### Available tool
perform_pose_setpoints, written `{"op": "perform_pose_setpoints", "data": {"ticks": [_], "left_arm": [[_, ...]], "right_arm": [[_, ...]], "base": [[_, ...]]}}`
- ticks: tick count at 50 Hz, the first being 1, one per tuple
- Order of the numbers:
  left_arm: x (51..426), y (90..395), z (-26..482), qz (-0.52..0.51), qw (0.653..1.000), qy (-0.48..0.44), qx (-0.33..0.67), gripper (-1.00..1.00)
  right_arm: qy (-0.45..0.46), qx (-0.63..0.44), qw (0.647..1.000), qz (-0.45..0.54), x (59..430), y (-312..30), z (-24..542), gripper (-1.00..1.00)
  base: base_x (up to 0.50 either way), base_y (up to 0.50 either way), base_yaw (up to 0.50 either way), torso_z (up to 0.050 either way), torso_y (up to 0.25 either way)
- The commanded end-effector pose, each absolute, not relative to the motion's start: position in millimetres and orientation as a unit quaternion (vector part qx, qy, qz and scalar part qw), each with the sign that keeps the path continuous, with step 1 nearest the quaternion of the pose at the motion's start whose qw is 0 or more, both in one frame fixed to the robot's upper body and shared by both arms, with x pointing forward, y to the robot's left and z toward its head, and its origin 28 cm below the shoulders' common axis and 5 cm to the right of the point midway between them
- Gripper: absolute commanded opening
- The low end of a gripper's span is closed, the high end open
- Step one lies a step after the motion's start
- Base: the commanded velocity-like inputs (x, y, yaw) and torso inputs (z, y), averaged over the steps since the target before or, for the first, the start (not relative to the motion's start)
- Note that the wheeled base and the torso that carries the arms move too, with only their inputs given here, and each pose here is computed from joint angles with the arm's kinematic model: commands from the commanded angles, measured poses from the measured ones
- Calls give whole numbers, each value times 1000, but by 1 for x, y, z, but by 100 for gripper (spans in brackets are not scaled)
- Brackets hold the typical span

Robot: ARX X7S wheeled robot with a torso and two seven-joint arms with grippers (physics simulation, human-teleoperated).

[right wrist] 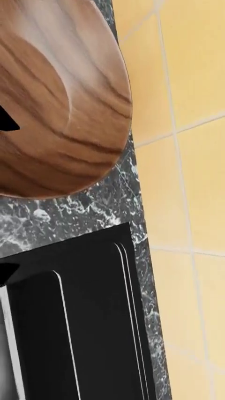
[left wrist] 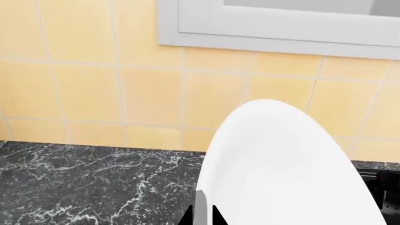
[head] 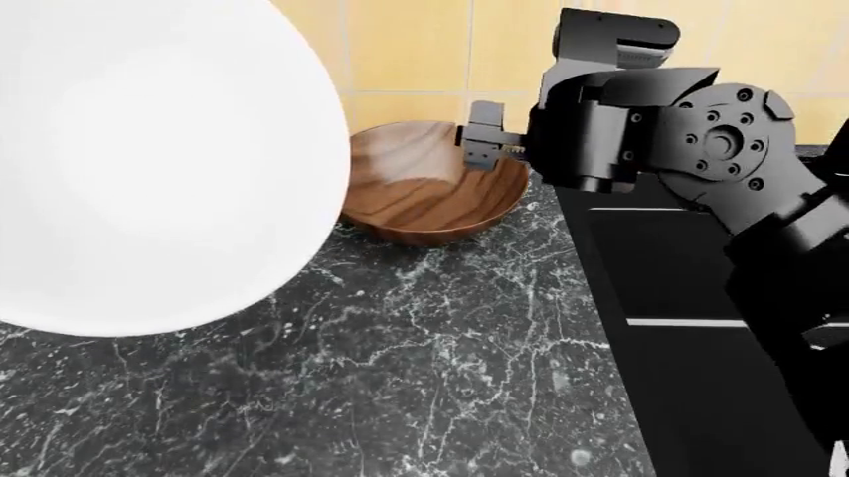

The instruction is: Stack the bowls in the sink.

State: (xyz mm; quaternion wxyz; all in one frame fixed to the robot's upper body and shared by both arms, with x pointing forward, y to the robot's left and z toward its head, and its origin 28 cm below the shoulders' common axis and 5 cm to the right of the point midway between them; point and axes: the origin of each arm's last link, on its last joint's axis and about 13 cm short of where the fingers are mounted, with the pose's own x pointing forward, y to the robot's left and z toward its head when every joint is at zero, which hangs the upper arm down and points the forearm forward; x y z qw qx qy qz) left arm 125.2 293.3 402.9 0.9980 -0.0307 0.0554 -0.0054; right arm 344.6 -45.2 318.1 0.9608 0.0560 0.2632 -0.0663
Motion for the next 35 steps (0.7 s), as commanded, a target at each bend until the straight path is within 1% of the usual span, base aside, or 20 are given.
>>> {"op": "perform_pose_setpoints", "data": {"ticks": [1, 17, 35], "left_arm": [[127, 294, 402, -4, 998, 50, -34, -100], [127, 293, 401, -5, 998, 51, -33, -100], [127, 294, 399, -6, 998, 52, -35, -100]], "right_arm": [[280, 73, 955, -63, 352, -45, 297, 100], [296, 83, 950, -52, 360, -42, 276, 100], [302, 91, 948, -38, 363, -39, 269, 100]], "base": [[0, 0, 0, 0, 0], [0, 0, 0, 0, 0], [0, 0, 0, 0, 1]]}}
